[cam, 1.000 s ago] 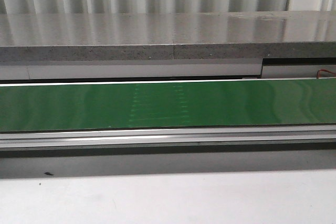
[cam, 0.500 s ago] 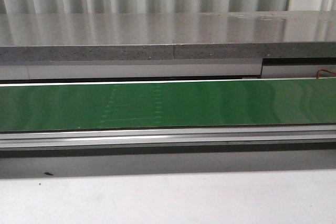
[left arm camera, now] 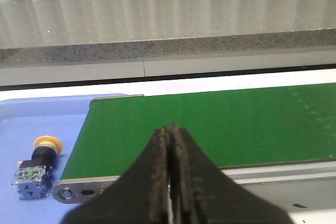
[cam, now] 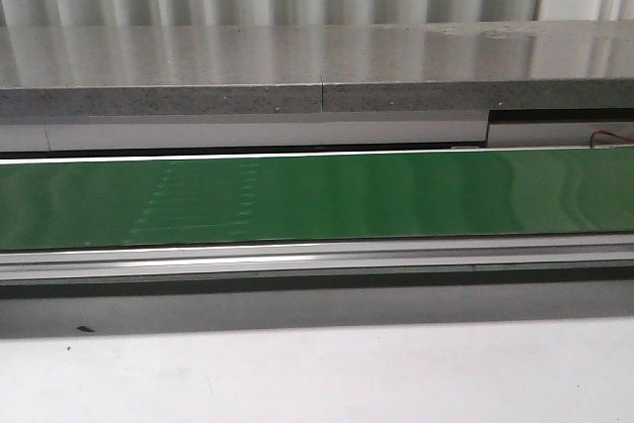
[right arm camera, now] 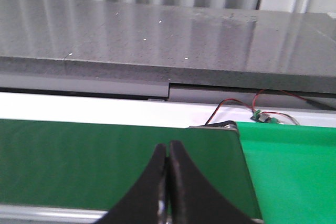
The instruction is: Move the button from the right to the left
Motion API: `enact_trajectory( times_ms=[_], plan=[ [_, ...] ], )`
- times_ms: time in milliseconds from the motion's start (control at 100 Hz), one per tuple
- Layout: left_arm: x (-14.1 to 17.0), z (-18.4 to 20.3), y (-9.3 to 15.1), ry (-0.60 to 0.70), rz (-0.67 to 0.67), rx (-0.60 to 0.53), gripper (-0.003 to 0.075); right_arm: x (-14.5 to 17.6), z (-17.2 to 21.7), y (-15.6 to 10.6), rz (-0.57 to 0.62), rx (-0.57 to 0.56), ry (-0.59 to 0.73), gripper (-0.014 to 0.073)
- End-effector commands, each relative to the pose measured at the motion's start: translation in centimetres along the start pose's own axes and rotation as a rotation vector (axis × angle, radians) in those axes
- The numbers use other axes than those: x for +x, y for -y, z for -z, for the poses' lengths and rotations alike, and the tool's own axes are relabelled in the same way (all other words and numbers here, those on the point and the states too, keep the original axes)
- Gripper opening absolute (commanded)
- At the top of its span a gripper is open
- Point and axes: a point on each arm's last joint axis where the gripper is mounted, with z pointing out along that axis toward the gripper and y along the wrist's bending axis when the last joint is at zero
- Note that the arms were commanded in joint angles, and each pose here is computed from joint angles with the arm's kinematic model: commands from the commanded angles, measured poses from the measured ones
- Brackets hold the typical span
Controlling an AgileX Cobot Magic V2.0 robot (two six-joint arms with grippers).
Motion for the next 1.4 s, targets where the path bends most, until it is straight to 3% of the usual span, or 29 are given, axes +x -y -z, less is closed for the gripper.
enact_trajectory(
  times_ms=[0,430,1390],
  plan=[
    [0.4,0.0,0.1,0.070,0.011,0.007,-0.0020,-1.0,0.1,0.3,-0.004,0.039,0.162,-0.0066],
    [0.4,0.0,0.1,0.070,0.011,0.007,-0.0021,4.4,1.4,0.8,0.023,0.086,0.127,-0.0066],
    [0.4,0.0,0.1,0.070,0.011,0.007,-0.0020,4.8,1.9,0.7,0.044,0.085,0.114,-0.0066]
  ],
)
